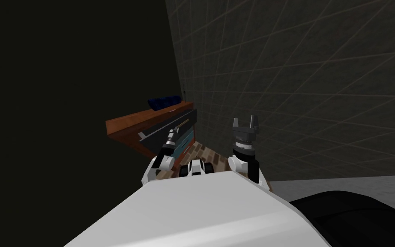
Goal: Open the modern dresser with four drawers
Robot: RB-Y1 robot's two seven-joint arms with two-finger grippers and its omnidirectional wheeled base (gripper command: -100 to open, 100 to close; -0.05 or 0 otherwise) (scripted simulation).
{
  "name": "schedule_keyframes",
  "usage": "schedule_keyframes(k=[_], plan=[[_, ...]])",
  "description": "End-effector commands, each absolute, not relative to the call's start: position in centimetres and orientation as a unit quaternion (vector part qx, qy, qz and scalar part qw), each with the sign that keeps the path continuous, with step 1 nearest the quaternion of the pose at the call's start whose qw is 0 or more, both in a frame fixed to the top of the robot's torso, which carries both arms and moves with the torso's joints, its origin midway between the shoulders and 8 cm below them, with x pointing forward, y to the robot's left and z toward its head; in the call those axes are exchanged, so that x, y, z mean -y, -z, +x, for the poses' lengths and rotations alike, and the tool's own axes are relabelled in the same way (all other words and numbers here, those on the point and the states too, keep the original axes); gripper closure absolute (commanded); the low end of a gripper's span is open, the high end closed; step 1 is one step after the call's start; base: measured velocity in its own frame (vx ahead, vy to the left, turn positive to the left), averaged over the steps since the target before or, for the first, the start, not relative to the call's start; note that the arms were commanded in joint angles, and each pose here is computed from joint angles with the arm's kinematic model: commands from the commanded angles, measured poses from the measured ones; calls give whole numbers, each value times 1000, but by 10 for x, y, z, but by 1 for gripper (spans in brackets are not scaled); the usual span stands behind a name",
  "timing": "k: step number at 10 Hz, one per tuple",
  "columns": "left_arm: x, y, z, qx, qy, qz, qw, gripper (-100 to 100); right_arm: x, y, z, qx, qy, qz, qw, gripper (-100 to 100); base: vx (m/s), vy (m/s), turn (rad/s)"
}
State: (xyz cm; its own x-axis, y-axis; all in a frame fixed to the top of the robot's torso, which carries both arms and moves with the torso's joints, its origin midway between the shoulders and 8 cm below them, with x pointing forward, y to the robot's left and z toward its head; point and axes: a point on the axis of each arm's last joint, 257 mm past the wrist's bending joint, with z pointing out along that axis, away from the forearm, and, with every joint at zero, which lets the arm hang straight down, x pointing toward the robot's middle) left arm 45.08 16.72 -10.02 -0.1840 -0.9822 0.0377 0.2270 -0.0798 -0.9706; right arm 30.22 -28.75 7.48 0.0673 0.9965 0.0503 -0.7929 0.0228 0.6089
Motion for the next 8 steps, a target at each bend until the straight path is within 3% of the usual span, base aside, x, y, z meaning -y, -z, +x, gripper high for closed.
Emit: schedule_keyframes(k=[1, 2, 3, 8], plan=[[-163, 98, 448, -465, 615, -404, 493, 100, 288, -75, 302, -202, -652, 251, 686, 0, -112, -169, 10], [-162, 97, 447, -464, 616, -403, 492, 100, 287, -75, 302, -202, -652, 251, 686, 0, -133, -168, 5], [-163, 93, 445, -466, 614, -405, 492, -100, 287, -75, 302, -202, -652, 251, 686, 0, -49, -79, 10], [-164, 72, 431, -466, 616, -404, 491, -100, 288, -75, 302, -203, -652, 251, 686, 0, 51, 13, 10]])
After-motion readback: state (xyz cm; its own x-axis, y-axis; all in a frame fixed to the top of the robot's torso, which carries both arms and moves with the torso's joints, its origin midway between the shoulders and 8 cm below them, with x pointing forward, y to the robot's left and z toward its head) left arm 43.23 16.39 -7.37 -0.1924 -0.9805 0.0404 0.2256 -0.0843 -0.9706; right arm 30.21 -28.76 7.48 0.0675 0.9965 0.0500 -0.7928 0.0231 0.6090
